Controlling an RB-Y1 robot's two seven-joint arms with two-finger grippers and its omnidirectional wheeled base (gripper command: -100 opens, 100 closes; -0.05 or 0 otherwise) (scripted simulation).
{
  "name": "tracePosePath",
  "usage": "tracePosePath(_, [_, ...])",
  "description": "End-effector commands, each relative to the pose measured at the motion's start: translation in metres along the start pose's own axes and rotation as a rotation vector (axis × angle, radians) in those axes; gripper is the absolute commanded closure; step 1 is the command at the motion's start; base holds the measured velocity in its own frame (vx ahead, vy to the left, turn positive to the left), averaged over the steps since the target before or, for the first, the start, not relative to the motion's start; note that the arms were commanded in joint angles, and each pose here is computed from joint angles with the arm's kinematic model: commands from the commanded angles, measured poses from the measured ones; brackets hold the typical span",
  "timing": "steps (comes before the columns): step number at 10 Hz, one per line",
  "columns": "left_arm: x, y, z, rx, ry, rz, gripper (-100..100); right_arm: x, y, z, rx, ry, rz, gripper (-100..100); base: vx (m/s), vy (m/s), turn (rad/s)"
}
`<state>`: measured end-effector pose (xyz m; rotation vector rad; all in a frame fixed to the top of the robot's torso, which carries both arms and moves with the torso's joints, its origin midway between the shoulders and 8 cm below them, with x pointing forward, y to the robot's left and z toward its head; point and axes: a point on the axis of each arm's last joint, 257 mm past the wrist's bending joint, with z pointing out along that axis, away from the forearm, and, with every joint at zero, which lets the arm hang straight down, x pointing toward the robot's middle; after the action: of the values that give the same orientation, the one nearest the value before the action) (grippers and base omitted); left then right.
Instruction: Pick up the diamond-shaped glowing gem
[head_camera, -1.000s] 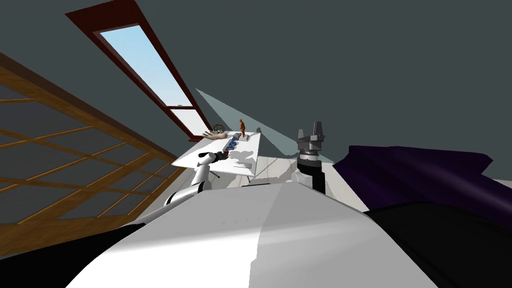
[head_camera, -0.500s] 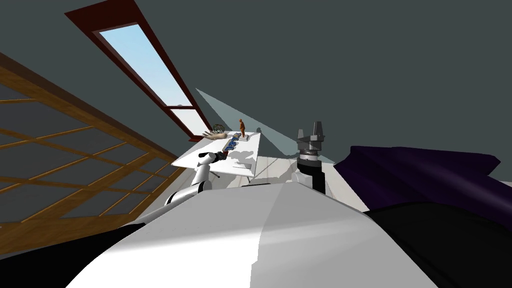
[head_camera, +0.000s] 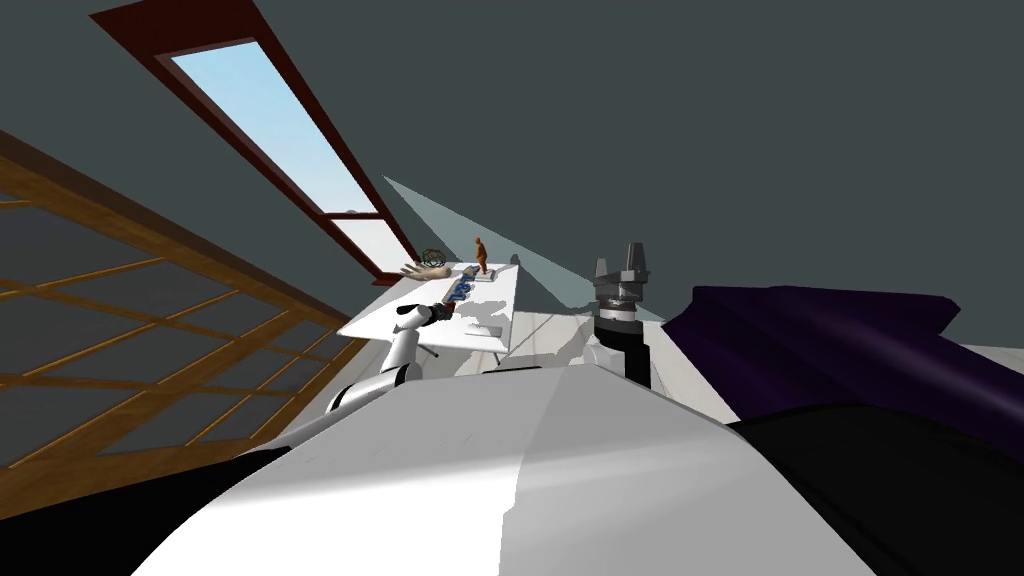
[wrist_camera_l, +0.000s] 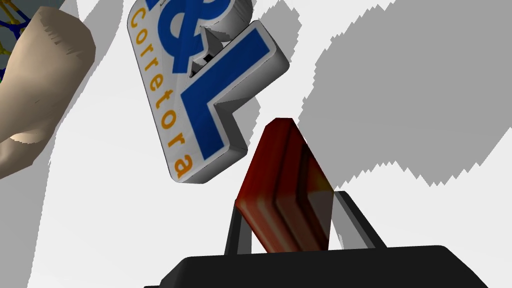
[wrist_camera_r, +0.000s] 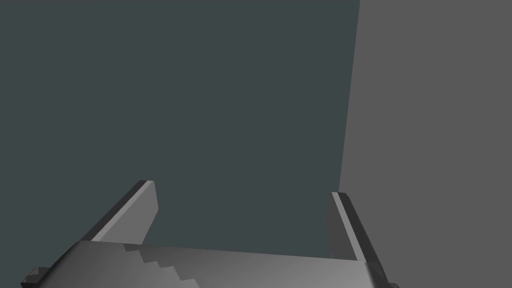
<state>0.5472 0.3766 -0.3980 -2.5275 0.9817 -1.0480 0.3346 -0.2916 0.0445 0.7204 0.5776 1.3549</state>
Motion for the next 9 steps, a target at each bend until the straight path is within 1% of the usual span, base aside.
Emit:
tracePosePath(1, [-0.0010, -0.0018, -0.0011, 0.006, -0.006, -0.017, 100, 0.0000, 0.0000, 0.0000, 0.000, 0.000, 0.000, 0, -0.046, 0.059, -0.076])
tracePosePath(4, [-0.0049, -0.0067, -0.0049, 0.024, -0.024, -0.033, 100, 0.0000, 0.0000, 0.0000, 0.000, 0.000, 0.000, 0, -0.045, 0.037, -0.079])
tracePosePath(9, [-0.0080, -0.0105, -0.0085, 0.042, -0.040, -0.065, 100, 0.0000, 0.0000, 0.0000, 0.000, 0.000, 0.000, 0, -0.031, 0.031, -0.082])
